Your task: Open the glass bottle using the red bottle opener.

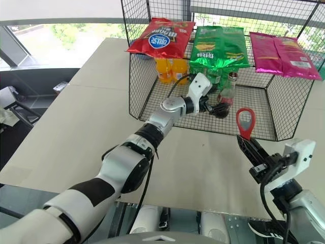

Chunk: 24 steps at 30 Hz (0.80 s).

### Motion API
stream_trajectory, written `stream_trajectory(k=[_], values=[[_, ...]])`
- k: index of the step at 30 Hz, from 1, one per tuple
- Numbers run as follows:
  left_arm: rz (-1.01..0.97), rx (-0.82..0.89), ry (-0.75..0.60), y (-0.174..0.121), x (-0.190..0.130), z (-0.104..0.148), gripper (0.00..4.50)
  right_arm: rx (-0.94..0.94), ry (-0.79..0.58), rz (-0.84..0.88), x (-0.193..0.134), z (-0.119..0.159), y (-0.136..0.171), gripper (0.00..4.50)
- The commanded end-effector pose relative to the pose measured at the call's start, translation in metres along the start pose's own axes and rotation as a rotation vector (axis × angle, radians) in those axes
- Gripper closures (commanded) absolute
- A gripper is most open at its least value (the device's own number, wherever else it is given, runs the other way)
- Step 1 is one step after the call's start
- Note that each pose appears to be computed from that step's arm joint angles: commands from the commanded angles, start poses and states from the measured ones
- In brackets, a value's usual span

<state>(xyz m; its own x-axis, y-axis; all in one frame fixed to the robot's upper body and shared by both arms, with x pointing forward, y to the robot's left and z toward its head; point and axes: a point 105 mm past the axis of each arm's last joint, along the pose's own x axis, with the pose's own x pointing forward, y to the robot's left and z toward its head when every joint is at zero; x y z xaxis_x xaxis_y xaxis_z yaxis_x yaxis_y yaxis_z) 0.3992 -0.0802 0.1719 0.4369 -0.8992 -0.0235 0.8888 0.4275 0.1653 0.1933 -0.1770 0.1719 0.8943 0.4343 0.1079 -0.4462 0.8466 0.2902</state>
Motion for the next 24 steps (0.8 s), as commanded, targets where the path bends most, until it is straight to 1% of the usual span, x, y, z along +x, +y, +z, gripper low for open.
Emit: stream_trajectory(k=[1,13,24], values=[[0.017,0.037,-0.046,-0.003,0.012,0.02,0.07,-0.039,-0.046,0.016,-0.001,0.011,0.007,4.5],[0.068,0.037,-0.032,-0.008,0.024,0.023,0.07,-0.05,-0.049,0.002,-0.007,0.009,0.008,4.5],[0.033,0.029,-0.05,-0.017,0.03,0.029,0.07,-0.058,-0.053,-0.008,-0.01,0.009,0.01,4.5]])
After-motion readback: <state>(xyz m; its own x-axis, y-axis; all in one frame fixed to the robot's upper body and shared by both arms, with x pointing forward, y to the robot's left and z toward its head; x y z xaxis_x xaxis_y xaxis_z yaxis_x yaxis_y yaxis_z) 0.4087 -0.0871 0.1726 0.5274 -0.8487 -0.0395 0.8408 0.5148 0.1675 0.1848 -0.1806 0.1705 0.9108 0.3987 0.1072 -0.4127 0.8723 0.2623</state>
